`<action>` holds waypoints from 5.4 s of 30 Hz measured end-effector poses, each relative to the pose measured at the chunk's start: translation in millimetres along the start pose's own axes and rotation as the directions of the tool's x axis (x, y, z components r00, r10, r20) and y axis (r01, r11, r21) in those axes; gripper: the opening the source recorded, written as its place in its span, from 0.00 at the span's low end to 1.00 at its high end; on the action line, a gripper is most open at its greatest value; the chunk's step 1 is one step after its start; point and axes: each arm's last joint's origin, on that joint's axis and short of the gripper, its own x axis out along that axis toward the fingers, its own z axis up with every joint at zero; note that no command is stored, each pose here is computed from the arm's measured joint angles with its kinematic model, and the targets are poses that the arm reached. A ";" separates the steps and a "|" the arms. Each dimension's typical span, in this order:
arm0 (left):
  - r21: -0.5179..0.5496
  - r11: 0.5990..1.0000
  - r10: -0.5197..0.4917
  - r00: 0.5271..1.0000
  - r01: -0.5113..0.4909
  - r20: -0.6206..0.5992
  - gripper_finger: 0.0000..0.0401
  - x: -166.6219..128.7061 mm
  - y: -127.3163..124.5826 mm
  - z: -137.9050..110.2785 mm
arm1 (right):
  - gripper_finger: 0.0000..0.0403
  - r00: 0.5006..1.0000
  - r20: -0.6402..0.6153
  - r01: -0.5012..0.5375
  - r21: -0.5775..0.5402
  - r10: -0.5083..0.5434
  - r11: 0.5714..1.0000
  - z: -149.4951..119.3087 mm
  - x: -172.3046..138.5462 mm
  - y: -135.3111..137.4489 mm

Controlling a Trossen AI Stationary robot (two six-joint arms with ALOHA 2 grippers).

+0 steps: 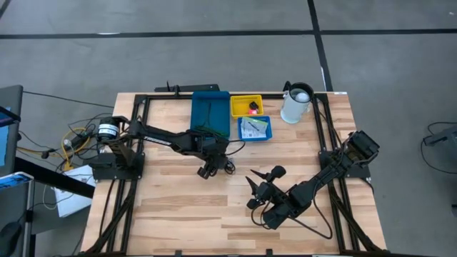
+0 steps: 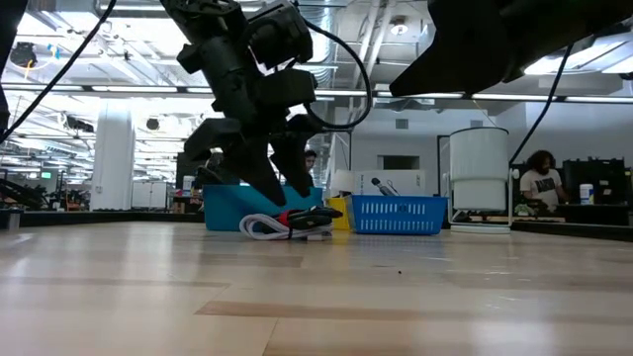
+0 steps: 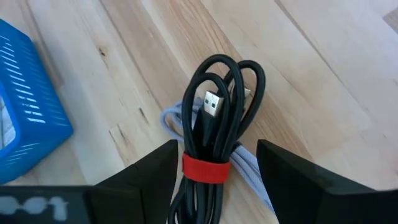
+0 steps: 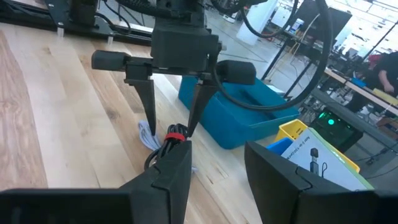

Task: Pick and place items into bin
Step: Put the black charger cable into the dark blue bin, then put the white charger cable into the dark blue bin

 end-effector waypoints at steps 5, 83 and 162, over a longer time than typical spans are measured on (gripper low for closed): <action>0.001 1.000 -0.010 1.000 0.010 -0.013 0.53 0.0 -0.9 -1.3 | 0.35 1.000 0.000 0.000 0.000 0.000 1.000 0.0 0.0 0.0; -0.001 0.995 -0.096 0.993 0.096 -0.075 0.20 2.0 -0.4 23.5 | 0.34 1.000 0.001 0.000 0.004 0.000 1.000 0.2 0.1 0.1; -0.485 0.844 -0.355 0.918 0.232 -0.179 0.51 -20.7 42.7 -25.2 | 0.30 0.966 -0.154 -0.173 0.201 0.206 0.964 -5.7 14.0 2.7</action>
